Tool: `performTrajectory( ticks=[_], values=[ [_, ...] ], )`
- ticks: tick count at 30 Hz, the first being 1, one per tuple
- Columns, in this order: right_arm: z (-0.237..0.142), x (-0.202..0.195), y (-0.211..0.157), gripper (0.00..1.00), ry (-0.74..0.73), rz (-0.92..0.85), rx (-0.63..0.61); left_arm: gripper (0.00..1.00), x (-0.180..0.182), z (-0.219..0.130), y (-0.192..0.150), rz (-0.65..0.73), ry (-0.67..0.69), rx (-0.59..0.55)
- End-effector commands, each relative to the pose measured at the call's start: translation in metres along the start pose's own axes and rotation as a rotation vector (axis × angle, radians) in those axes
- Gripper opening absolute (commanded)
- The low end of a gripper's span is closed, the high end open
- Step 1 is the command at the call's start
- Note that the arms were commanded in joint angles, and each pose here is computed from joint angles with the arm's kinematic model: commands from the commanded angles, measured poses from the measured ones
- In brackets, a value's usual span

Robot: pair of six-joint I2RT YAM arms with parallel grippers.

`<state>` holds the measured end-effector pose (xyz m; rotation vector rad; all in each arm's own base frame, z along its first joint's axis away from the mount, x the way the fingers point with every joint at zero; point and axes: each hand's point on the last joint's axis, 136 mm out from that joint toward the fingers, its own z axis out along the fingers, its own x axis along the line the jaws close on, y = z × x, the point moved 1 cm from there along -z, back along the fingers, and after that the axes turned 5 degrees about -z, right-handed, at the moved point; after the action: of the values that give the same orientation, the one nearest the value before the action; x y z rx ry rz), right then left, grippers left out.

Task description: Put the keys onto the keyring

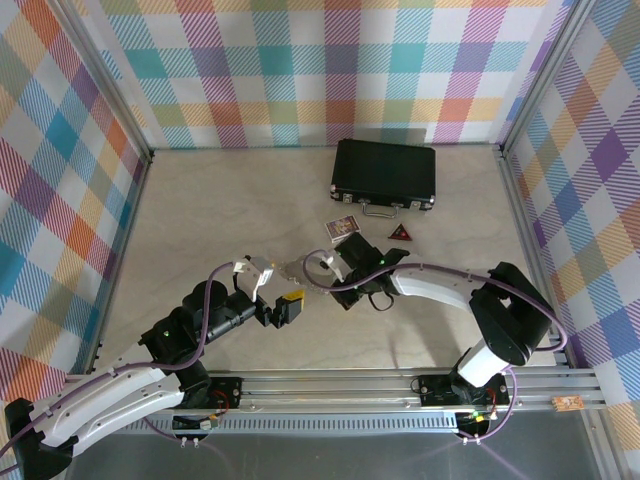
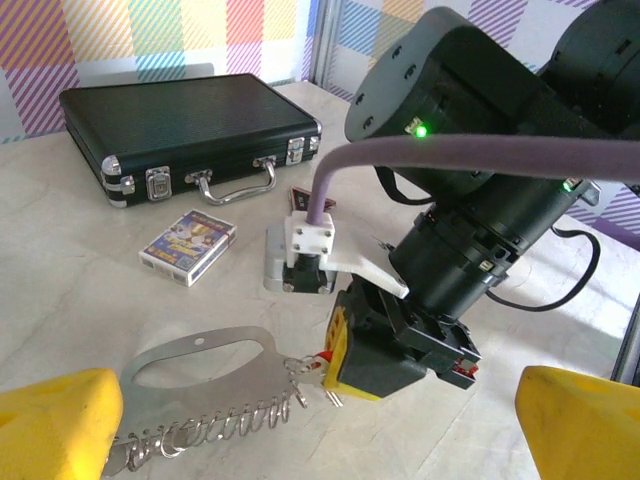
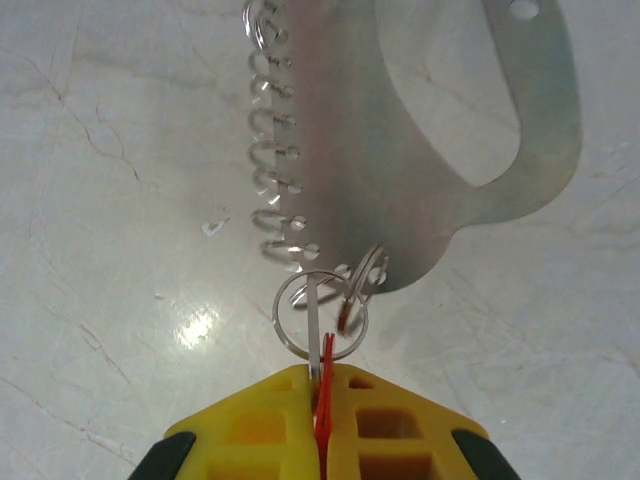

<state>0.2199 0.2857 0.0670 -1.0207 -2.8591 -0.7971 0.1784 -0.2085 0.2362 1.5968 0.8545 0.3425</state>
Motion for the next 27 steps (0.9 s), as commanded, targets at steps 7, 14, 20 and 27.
performTrajectory(
  ticks=[7,14,20,27],
  values=[
    [0.0,0.013,-0.01,0.0,0.089,0.05,-0.022,1.0,-0.003,-0.004,0.014,0.017,0.002,-0.013],
    [0.004,0.015,-0.024,0.0,0.106,0.093,0.009,1.0,-0.001,0.0,0.011,0.011,0.015,-0.013],
    [0.004,0.014,-0.034,0.02,0.099,0.119,0.03,1.0,0.003,-0.002,0.011,0.012,0.034,-0.024],
    [0.004,0.015,-0.04,0.06,0.103,0.132,0.046,1.0,0.005,0.0,0.01,0.007,0.041,-0.026]
  ],
)
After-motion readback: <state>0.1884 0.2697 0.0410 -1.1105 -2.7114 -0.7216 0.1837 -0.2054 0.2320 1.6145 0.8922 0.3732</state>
